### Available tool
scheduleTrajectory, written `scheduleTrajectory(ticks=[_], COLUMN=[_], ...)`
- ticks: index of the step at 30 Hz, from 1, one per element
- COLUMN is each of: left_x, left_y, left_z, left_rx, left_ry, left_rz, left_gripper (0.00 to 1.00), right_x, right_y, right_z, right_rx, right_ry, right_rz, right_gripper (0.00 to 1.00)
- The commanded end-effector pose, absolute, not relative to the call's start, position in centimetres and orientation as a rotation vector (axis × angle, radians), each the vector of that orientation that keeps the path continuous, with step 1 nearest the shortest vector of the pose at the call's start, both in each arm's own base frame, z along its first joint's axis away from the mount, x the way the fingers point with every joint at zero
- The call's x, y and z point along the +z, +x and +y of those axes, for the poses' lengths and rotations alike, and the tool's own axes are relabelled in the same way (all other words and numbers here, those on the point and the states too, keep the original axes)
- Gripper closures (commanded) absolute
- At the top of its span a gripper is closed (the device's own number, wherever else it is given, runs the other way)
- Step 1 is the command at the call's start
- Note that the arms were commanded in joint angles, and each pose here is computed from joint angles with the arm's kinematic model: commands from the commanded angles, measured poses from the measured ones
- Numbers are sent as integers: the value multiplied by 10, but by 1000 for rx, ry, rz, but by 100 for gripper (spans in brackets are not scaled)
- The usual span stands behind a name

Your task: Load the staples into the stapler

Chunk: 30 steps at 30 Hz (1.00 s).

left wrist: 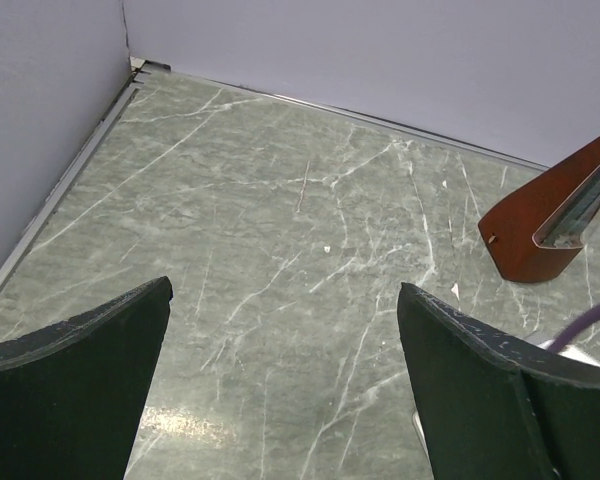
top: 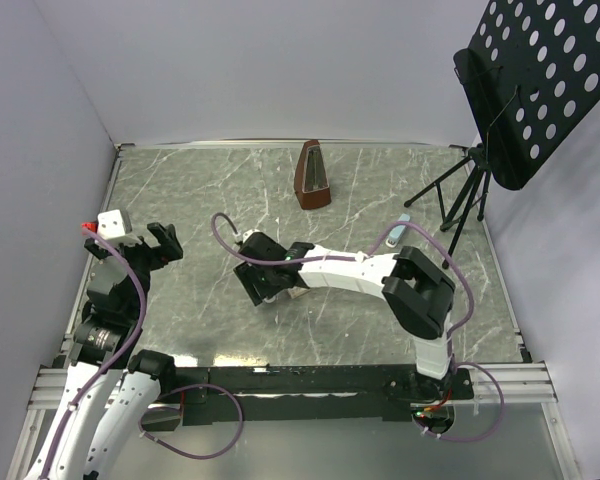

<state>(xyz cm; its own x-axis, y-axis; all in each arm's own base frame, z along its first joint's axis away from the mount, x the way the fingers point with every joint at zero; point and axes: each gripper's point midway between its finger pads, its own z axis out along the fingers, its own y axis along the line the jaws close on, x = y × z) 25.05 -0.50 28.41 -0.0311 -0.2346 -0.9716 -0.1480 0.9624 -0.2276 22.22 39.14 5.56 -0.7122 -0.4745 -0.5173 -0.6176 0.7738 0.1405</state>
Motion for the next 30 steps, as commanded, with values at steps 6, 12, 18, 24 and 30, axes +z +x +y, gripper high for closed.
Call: scheduleTrajectory(ticks=[6,12,18,24,30], left_x=[291,291,295,295,297], left_y=[252,250,248,247,246], left_z=[-8,-12,-11,-4,-2], left_rx=[-115,-136,-137,-118,-118], left_ry=[-310,-301,-301,-352,-359], left_rz=[1570,1574,1560,1551,1542], left_gripper=[0,1,1,1,1], right_x=[123,114,91,72,58], right_y=[251,267,276,279,281], right_z=[330,273,245,241,243], right_rx=[428,362,298,259,217], right_ry=[-693,-613,-545,-558,-577], right_rz=[2406,2488,2590,2648,2699], right_gripper=[25,30,50,64,71])
